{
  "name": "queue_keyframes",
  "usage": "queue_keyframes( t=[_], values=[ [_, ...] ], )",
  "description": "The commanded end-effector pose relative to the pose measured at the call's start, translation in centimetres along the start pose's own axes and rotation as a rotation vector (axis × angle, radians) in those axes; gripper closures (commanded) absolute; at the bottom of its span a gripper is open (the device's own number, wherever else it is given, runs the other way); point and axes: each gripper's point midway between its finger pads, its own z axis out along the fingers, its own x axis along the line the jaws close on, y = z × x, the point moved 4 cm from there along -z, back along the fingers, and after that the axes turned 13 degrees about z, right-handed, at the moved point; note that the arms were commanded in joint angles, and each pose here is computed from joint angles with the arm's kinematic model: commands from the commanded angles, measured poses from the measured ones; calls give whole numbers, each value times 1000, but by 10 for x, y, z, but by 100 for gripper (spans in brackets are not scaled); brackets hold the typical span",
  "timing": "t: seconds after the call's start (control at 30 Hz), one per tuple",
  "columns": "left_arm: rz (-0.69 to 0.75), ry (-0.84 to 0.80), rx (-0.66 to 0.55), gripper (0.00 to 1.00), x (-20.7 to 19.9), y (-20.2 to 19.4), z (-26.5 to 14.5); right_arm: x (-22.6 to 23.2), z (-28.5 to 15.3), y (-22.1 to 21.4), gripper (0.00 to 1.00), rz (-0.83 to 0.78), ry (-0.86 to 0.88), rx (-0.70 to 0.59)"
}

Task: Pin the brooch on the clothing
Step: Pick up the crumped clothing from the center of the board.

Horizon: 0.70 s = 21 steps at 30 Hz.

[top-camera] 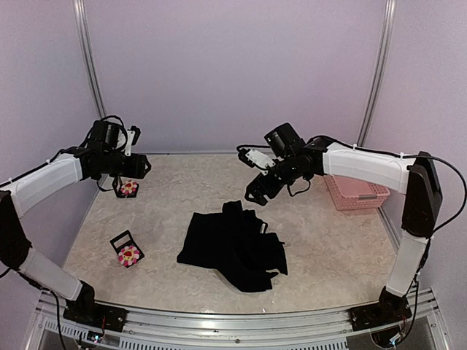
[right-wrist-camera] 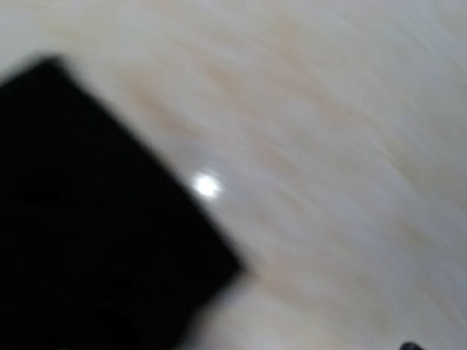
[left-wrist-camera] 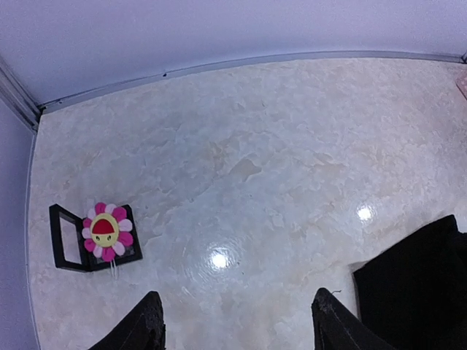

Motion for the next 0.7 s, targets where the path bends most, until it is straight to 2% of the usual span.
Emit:
queue_keyframes(
  t=[0.0,0.17,0.33,0.43,0.67],
  values=[
    [3,-106,181,34,-53,-53,-11,52,-12,20,5,-149,139,-78],
    [34,-193,141,34,-92,-68,-30,89,-1,2,5,-109,257,-28],
    [91,-311,81,33,-128,-71,-43,97,29,-36,6,17,240,78],
    [149,-390,101,33,-156,-82,-40,86,40,-56,8,119,165,132],
    [320,-521,186,32,-223,-112,-18,74,-3,-59,6,204,105,77]
  ],
)
